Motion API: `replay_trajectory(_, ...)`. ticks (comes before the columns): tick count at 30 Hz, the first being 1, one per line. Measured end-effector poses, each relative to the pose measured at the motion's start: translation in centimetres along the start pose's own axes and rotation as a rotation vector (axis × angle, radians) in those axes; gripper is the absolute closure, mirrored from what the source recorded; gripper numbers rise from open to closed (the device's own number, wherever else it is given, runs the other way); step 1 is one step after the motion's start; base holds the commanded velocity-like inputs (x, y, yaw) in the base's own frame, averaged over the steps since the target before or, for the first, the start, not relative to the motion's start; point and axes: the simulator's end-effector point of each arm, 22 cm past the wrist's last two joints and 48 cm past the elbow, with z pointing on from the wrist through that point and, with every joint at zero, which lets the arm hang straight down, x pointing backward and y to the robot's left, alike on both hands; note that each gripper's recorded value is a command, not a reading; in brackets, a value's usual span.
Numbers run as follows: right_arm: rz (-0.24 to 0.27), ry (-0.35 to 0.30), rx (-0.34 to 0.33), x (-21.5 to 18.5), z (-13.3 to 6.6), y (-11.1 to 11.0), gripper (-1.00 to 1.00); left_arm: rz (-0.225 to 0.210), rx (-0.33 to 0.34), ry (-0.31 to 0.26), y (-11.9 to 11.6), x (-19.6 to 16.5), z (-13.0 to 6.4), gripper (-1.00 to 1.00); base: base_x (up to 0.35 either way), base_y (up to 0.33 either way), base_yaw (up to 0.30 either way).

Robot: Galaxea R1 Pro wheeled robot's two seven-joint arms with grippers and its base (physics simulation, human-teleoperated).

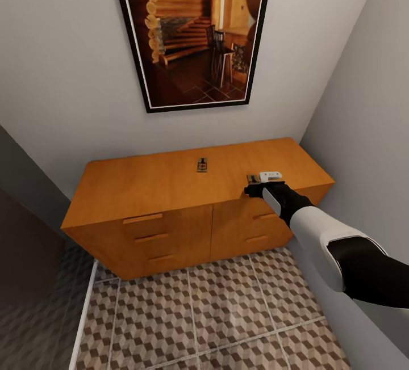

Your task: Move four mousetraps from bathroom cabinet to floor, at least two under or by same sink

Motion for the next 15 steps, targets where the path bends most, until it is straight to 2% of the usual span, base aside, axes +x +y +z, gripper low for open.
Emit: replay_trajectory(15, 0.0, -0.001, 0.0, 0.0, 0.0, 0.0, -1.0, 0.001, -0.001, 0.0, 0.04, 0.01, 0.0, -1.0, 0.0, 0.0, 0.0)
